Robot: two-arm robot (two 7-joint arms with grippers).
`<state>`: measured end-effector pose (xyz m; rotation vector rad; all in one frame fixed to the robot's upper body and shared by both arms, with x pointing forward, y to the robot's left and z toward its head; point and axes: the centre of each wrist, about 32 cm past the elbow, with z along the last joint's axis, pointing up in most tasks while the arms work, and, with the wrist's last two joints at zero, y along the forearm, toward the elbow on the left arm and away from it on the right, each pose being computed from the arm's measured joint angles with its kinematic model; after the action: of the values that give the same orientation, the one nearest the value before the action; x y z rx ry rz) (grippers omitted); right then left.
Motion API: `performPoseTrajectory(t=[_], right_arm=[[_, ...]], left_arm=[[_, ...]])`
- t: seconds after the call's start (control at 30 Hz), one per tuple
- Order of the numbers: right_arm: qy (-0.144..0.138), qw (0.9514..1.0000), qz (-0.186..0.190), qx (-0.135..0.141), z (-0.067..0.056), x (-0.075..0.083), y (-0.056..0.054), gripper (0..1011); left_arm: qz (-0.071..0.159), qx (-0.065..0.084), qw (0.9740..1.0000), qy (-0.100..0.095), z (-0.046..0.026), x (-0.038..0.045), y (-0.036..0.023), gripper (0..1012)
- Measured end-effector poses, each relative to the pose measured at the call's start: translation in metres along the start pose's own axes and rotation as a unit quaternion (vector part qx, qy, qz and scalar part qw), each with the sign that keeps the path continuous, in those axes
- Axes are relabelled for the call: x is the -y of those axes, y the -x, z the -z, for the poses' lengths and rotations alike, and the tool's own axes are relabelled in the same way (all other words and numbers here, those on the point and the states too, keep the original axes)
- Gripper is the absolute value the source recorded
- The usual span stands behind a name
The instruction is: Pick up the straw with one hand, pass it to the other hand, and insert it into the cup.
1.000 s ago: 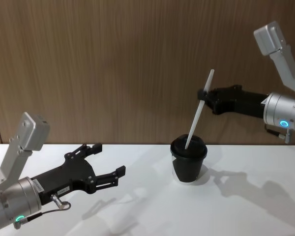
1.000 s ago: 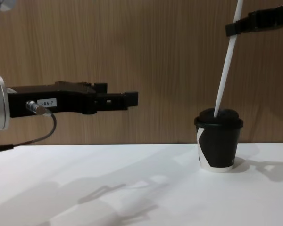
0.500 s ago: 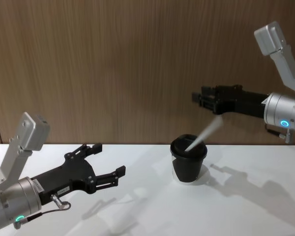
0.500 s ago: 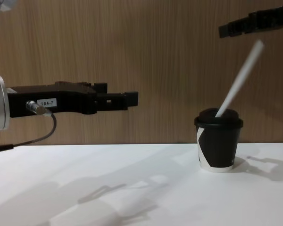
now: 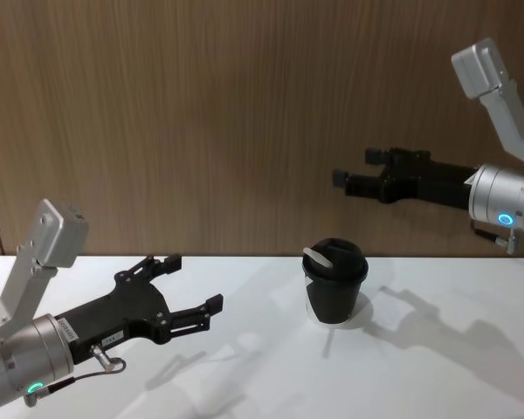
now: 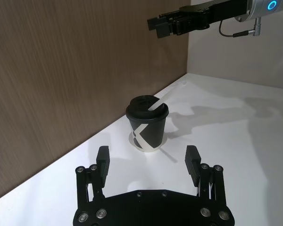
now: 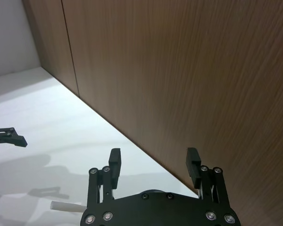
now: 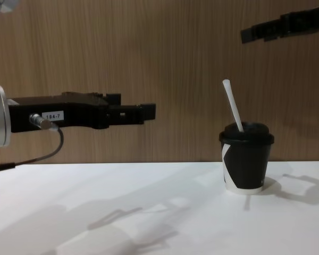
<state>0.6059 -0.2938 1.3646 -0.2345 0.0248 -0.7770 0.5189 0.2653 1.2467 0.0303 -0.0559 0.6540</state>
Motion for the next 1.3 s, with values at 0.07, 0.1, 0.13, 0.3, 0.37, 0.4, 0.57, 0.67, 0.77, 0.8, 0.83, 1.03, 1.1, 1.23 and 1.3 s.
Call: performPoseTrajectory(t=[0.07, 0.1, 0.13, 0.3, 0.37, 0.4, 0.57, 0.67, 0.77, 0.8, 0.83, 1.03, 1.1, 1.23, 1.3], right_arm=[[0.0, 1.0, 0.0, 0.0, 0.0, 0.0, 0.0, 895], [0.0, 1.0, 0.0, 0.0, 0.0, 0.0, 0.0, 895], [-0.001, 1.0, 0.0, 0.0, 0.0, 0.0, 0.0, 951], [-0.003, 1.0, 0.009, 0.0, 0.001, 0.001, 0.005, 1001], [-0.006, 0.9998, 0.018, -0.001, 0.002, 0.002, 0.008, 1001], [-0.006, 0.9998, 0.021, -0.002, 0.003, 0.002, 0.01, 1001], [-0.012, 0.9989, 0.045, -0.01, 0.007, 0.004, 0.023, 1001], [-0.014, 0.9982, 0.057, -0.014, 0.01, 0.006, 0.029, 1001], [-0.02, 0.9968, 0.075, -0.021, 0.016, 0.009, 0.04, 1001], [-0.021, 0.9966, 0.077, -0.022, 0.017, 0.01, 0.043, 1001], [-0.022, 0.9962, 0.081, -0.023, 0.018, 0.01, 0.045, 1001], [-0.029, 0.9941, 0.1, -0.03, 0.027, 0.016, 0.056, 1001], [-0.032, 0.9932, 0.107, -0.032, 0.029, 0.018, 0.059, 1001], [-0.038, 0.9918, 0.117, -0.034, 0.034, 0.022, 0.063, 1001], [-0.04, 0.9914, 0.12, -0.035, 0.035, 0.023, 0.065, 1001]], left_arm=[[0.0, 0.0, 1.0, 0.0, 0.0, 0.0, 0.0, 1003], [0.0, 0.0, 1.0, 0.0, 0.0, 0.0, 0.0, 1003], [0.0, 0.0, 1.0, 0.0, 0.0, 0.0, 0.0, 1003], [-0.006, -0.001, 1.0, 0.002, -0.0001, 0.0012, 0.0007, 1003], [-0.012, -0.002, 0.9999, 0.004, -0.0003, 0.0019, 0.001, 1003], [-0.015, -0.002, 0.9999, 0.005, -0.0006, 0.0025, 0.0013, 1003], [-0.037, 0.0, 0.9991, 0.02, -0.0034, 0.0077, 0.003, 1003], [-0.049, 0.003, 0.9983, 0.031, -0.0053, 0.0115, 0.0037, 1003], [-0.06, 0.007, 0.9972, 0.045, -0.0078, 0.0165, 0.0043, 1003], [-0.062, 0.008, 0.9969, 0.049, -0.0087, 0.0181, 0.0043, 1003], [-0.064, 0.009, 0.9966, 0.051, -0.0091, 0.0189, 0.0043, 1003], [-0.074, 0.016, 0.9941, 0.077, -0.0146, 0.0316, 0.0056, 1003], [-0.076, 0.018, 0.9933, 0.085, -0.0165, 0.0357, 0.006, 1003], [-0.079, 0.022, 0.9921, 0.095, -0.0195, 0.0415, 0.0068, 1003], [-0.08, 0.022, 0.9917, 0.098, -0.0204, 0.0433, 0.0071, 1003]])
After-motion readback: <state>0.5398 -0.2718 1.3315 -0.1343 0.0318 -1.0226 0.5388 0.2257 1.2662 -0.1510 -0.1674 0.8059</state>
